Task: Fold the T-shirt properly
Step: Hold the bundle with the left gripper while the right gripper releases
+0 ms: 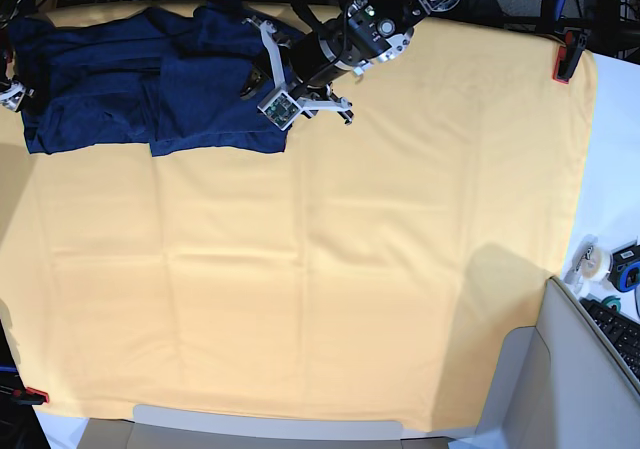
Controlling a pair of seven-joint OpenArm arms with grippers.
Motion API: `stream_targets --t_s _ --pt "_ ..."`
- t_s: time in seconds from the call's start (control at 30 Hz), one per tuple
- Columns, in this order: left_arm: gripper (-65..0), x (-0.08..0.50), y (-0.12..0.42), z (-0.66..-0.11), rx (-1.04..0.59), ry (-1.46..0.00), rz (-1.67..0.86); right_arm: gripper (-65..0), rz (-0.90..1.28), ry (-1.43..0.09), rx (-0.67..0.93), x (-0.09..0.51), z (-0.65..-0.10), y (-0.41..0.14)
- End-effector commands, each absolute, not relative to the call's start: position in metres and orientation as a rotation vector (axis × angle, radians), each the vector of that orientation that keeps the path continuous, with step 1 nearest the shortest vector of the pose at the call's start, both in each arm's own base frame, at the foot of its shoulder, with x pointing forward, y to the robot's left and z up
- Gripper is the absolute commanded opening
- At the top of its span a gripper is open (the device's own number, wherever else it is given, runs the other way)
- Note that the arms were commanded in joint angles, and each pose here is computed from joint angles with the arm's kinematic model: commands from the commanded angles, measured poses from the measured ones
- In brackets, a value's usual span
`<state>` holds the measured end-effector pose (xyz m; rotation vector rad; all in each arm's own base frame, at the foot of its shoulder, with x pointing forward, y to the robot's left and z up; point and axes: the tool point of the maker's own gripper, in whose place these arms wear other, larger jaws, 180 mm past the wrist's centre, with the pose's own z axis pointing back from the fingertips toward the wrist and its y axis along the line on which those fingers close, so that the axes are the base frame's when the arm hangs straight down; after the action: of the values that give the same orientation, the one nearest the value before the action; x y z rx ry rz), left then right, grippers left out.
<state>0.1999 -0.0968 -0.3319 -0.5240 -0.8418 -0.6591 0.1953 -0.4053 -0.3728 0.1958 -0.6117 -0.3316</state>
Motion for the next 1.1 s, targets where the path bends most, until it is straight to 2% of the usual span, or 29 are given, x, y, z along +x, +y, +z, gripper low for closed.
stream_targets --t_s 0.0,0.33,0.7,0.77,0.97,1.07 --pt "-45.9 0.205 -0.1 -0.32 -0.542 -0.884 -0.649 -26.6 -0.309 -0.614 0.196 0.196 -0.369 -0.404" --pt "-45.9 0.206 -0.1 -0.323 -0.537 -0.88 -0.651 -26.7 -0.312 -0.552 0.251 0.182 -0.394 -0.378" --pt "-45.9 0.206 -0.099 -0.33 -0.526 -0.863 -0.651 -27.8 -0.318 -0.516 0.254 0.168 -0.403 -0.373" --pt "-45.9 0.206 -0.099 -0.33 -0.526 -0.863 -0.651 -32.2 -0.317 -0.514 0.254 0.167 -0.403 -0.373" --pt "-45.9 0.205 -0.099 -0.33 -0.528 -0.862 -0.653 -55.4 -0.334 -0.51 0.282 0.166 -0.411 -0.362" --pt "-45.9 0.205 -0.099 -0.33 -0.528 -0.862 -0.653 -64.2 -0.336 -0.51 0.288 0.165 -0.412 -0.36"
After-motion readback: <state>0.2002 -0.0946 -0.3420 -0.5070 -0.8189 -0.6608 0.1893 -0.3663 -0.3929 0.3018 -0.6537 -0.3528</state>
